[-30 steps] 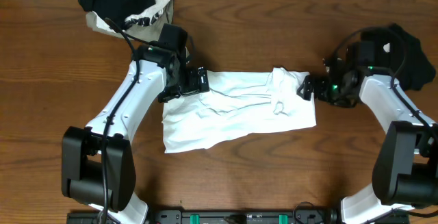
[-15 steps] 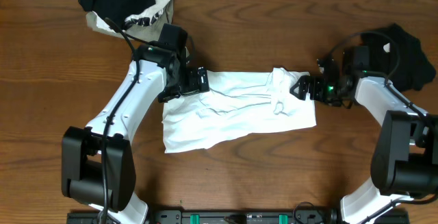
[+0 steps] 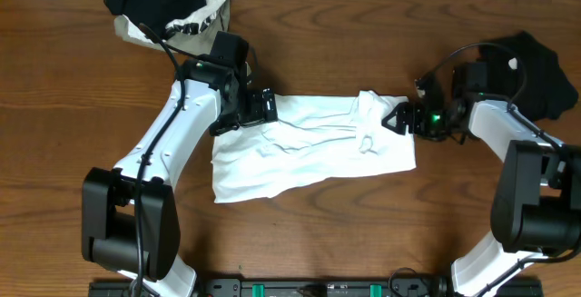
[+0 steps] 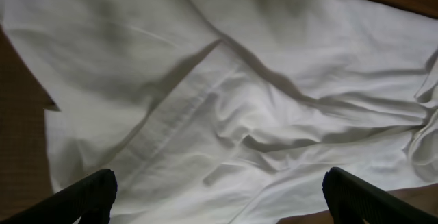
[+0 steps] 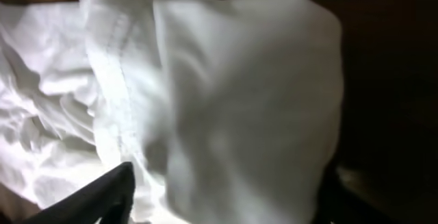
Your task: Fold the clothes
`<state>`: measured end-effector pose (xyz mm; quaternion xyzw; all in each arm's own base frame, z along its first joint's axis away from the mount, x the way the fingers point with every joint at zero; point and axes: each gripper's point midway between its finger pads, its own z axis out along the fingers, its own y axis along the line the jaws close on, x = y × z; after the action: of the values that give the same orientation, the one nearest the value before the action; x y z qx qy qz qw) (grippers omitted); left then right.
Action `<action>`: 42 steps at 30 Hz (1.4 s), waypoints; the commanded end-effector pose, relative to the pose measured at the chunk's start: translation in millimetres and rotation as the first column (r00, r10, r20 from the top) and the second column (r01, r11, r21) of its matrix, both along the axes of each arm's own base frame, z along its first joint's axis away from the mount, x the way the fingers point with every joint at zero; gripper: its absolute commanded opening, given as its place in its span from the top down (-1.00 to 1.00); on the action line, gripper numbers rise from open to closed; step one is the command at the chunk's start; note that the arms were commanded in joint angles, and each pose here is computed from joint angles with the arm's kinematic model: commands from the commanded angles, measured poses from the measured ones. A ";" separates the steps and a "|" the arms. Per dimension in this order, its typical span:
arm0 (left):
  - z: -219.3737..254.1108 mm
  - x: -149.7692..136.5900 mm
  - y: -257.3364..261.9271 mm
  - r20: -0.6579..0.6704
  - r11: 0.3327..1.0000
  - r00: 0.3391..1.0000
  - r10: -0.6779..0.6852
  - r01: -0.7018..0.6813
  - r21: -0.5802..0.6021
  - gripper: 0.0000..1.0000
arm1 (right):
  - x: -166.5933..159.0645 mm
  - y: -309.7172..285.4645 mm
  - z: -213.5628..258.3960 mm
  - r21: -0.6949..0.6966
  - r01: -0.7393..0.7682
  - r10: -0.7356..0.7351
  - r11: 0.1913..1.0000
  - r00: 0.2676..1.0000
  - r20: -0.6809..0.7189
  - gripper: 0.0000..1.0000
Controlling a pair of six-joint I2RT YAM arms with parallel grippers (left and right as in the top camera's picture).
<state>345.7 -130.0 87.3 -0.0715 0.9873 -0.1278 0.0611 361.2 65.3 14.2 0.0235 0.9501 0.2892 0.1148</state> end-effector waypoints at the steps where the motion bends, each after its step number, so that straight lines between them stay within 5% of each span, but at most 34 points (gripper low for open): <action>1: -0.1 -0.2 3.9 0.005 1.000 1.000 -0.002 0.002 0.013 -0.96 | -14.4 5.5 -16.1 0.010 -0.016 0.016 1.000 0.998 -0.063 -0.17; 21: -0.3 -1.2 4.1 0.001 1.000 1.000 -0.003 0.003 0.014 -0.96 | -9.3 -2.3 -17.8 -0.016 0.023 -0.024 1.000 0.998 -0.062 0.95; 31: -0.2 -0.9 4.0 0.002 1.000 1.000 -0.003 0.003 0.014 -0.96 | -1.7 -55.1 -1.6 -0.202 0.176 -0.200 0.963 0.974 -0.104 0.98; 42: -0.2 -0.8 4.0 0.003 1.000 1.000 -0.003 0.003 0.014 -0.96 | -4.6 -113.8 47.7 -0.545 0.197 -0.322 0.815 0.936 -0.143 0.98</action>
<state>345.3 -129.9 87.2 -0.0716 0.9874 -0.1275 0.0603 346.4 -21.3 37.8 0.1358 0.9875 0.0782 0.0157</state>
